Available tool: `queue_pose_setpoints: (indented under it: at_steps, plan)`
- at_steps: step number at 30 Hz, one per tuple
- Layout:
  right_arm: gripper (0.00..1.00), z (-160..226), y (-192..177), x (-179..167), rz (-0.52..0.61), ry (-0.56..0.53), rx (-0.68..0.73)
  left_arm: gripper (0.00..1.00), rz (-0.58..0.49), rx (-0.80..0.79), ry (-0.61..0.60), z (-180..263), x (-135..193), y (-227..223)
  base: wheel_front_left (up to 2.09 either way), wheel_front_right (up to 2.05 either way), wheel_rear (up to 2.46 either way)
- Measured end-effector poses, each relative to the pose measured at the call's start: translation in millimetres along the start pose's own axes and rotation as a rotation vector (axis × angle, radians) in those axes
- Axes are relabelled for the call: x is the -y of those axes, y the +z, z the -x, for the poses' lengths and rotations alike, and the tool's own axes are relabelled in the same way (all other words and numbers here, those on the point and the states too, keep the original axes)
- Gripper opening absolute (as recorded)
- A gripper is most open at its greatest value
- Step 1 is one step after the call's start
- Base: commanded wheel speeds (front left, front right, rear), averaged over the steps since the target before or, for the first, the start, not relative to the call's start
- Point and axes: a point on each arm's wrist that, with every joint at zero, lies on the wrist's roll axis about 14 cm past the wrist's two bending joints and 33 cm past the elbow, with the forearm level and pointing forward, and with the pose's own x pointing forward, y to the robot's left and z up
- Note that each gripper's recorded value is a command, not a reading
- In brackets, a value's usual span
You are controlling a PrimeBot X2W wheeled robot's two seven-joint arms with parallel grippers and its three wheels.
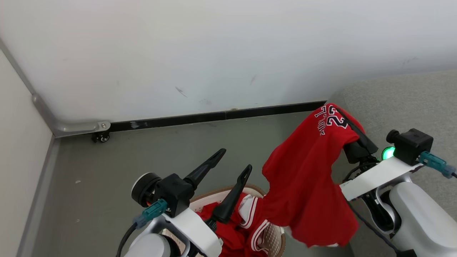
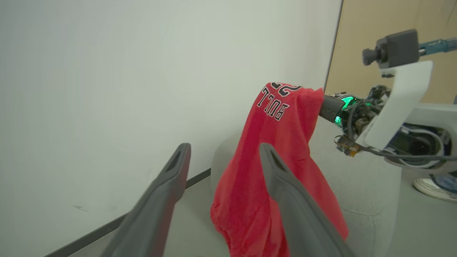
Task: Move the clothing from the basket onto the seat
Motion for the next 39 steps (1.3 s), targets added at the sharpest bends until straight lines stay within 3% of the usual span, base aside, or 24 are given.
queue_pose_setpoints:
  at_steps: [24,39]
  plan:
    - [0.0,68.8,21.0,84.7,0.068,-0.275,0.056,1.0,0.078,-0.047,-0.24,-16.5,69.5,-26.0,0.0,0.0,0.0]
    - [0.0,116.7,23.6,111.8,0.067,-0.414,0.071,1.0,0.11,-0.071,-0.342,-24.0,94.8,-39.0,0.0,0.0,0.0]
